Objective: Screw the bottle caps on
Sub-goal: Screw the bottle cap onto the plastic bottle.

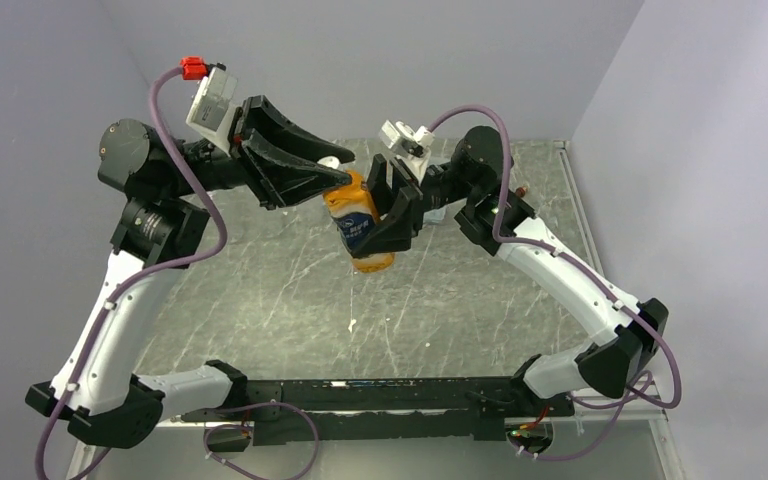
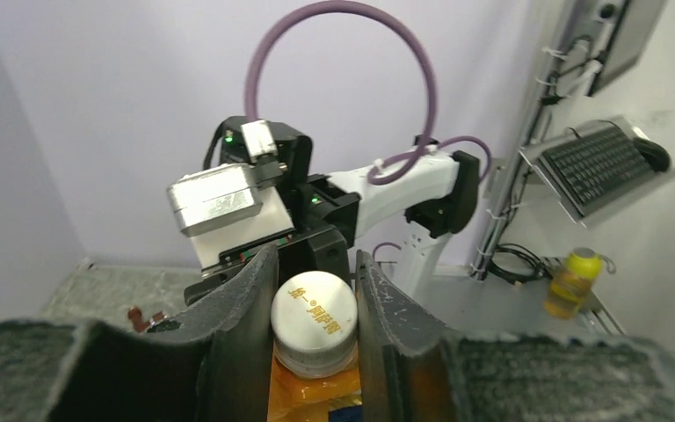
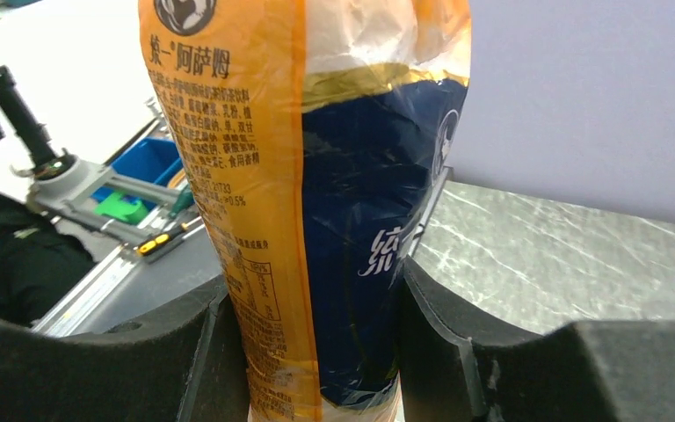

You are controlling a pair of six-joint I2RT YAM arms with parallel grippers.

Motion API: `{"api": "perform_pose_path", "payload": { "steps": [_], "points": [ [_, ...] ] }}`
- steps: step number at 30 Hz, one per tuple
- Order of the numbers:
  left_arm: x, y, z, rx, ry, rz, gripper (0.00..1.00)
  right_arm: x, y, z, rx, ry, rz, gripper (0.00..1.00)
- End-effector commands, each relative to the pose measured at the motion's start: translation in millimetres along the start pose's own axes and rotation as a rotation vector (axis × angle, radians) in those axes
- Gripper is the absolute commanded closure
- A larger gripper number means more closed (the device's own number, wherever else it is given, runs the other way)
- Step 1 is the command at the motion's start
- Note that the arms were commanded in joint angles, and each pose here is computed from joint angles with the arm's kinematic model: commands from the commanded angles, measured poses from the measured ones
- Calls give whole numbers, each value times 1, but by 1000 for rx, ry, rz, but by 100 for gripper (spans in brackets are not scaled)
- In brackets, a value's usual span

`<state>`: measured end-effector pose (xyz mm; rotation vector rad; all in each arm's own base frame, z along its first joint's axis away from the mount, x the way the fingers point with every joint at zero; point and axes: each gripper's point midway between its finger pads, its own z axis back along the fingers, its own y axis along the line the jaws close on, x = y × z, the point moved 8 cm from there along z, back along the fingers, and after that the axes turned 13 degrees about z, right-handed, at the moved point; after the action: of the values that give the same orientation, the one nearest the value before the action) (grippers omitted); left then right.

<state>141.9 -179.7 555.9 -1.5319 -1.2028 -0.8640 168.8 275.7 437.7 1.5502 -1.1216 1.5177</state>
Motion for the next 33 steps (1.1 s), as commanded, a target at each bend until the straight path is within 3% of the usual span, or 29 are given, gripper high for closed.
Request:
{"api": "perform_pose_path", "payload": {
  "steps": [1, 4, 5, 7, 8, 9, 10, 20, 26, 33],
  "points": [
    [-11, -31, 7, -262, 167, 42, 100, 28, 8, 3, 64, -51, 103, 100],
    [-11, -31, 9, -233, 166, 36, 97, 26, 4, 3, 22, -39, 95, 100],
    [-11, -30, 9, -208, 153, 20, 81, 26, 2, 4, -3, -30, 103, 100],
    [-10, -26, 10, -111, 119, 15, 34, 24, -2, 5, -74, -5, 108, 100],
    [-6, -22, 10, -31, 70, -4, 17, 21, -3, 7, -113, 13, 96, 100],
    [-4, -19, 12, 35, 30, -17, 6, 19, -5, 8, -153, 26, 93, 100],
    [-1, -17, 14, 95, -5, -25, 1, 17, -7, 10, -206, 40, 93, 100],
    [20, 29, 34, 673, -245, 16, 1, -4, -28, 18, -687, 169, 105, 100],
    [22, 45, 32, 765, -257, 58, 7, -8, -41, 5, -902, 246, 134, 100],
    [20, 65, 39, 928, -259, 92, 19, -13, -52, -5, -984, 289, 164, 100]
  ]
}}
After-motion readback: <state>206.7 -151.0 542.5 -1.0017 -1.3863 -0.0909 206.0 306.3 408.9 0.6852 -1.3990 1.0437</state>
